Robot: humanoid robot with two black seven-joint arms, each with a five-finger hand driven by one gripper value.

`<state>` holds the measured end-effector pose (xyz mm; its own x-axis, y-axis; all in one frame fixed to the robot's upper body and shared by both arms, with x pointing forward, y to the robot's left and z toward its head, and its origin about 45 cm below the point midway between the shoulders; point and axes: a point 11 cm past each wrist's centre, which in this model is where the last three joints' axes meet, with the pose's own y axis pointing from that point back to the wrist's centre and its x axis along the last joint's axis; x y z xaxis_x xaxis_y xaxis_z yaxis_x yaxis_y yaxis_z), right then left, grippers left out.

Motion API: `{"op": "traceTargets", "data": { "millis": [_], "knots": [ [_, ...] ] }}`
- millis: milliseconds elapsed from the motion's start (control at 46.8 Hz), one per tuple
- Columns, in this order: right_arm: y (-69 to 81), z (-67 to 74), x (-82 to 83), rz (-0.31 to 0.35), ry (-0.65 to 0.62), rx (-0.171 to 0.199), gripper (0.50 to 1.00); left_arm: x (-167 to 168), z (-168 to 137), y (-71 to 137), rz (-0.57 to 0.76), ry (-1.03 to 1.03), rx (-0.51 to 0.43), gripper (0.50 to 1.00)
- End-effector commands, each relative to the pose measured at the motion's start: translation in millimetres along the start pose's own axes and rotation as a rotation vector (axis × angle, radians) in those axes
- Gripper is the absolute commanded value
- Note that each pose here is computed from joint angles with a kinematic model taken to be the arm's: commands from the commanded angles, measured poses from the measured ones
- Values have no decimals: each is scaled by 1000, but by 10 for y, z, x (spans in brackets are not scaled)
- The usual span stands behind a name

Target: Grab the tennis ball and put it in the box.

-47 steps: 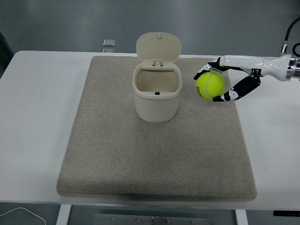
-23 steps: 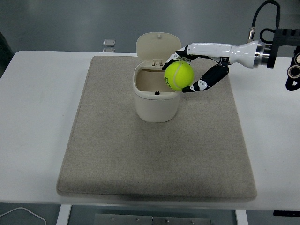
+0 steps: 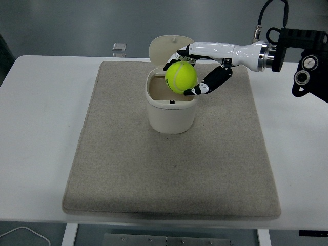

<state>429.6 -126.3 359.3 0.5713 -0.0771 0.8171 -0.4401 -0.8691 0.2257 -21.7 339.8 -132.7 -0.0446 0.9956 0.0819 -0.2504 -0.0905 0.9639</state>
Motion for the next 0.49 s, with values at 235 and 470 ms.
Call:
{"op": "traceTargets", "data": {
  "millis": [235,470],
  "knots": [
    [-6,18,-16,15,3,-4,697,0,1,0,0,0,0,990],
    [-8,33,-44,7,5,-8,754,0,1,0,0,0,0,992]
  ]
}}
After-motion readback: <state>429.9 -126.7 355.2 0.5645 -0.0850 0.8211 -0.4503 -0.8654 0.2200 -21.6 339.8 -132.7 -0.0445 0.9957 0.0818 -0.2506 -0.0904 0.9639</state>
